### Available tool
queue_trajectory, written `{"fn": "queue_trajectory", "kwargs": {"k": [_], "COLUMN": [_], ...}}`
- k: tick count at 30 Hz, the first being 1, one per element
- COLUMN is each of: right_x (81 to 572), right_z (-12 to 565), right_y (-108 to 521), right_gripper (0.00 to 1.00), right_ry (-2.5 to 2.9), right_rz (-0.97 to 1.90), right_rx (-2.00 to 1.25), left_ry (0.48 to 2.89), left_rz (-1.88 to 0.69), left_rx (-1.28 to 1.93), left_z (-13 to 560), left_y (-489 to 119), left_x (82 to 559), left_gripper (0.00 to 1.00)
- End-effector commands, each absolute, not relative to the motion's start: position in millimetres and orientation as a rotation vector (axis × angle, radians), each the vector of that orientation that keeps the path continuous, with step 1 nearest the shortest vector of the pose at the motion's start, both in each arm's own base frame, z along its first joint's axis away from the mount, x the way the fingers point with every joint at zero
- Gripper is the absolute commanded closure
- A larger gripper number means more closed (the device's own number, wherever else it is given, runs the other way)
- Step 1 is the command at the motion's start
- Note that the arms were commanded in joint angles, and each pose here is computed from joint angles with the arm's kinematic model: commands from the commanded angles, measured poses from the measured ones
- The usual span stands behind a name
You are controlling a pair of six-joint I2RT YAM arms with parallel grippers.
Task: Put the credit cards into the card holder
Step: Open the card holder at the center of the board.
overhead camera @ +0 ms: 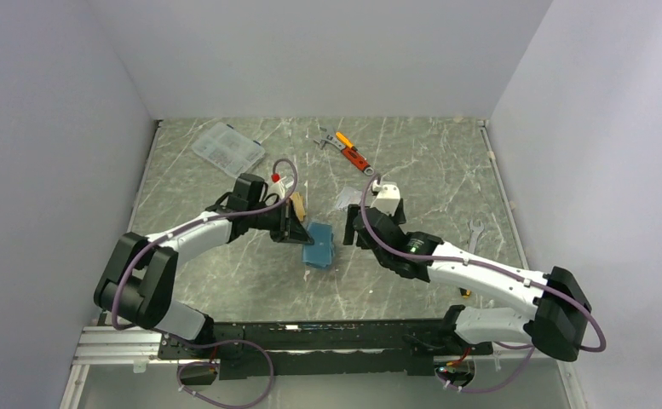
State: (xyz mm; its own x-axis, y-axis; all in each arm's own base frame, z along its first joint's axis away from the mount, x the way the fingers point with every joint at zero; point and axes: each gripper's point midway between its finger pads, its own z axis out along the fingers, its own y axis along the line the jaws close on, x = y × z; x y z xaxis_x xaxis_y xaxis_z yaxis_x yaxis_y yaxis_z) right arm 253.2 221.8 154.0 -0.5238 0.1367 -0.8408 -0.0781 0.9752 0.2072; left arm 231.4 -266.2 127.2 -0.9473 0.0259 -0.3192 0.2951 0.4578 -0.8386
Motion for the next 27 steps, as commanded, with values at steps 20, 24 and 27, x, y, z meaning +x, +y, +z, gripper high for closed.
{"fn": "queue_trajectory", "kwargs": {"k": [20,24,27], "right_x": [212.7,205.3,201.5], "right_z": [75.5,63.6,52.4], "right_y": [271.7,276.2,278.5], "right_gripper": [0.24,0.29,0.29], "right_ry": [2.392,2.422,2.452], "right_rz": [0.466,0.498,0.496], "right_rx": [-0.172,-0.202,-0.218], "left_ry": [2.556,2.582,2.61], "left_rz": [-1.37,-1.321,-1.255], "left_rx": [0.309,0.301,0.303], "left_z": [66.0,58.2,49.8], "left_y": [-284.6,-282.2,-279.6], "left_x": [217.5,219.2,218.7], "left_gripper": [1.0,0.99,0.88]}}
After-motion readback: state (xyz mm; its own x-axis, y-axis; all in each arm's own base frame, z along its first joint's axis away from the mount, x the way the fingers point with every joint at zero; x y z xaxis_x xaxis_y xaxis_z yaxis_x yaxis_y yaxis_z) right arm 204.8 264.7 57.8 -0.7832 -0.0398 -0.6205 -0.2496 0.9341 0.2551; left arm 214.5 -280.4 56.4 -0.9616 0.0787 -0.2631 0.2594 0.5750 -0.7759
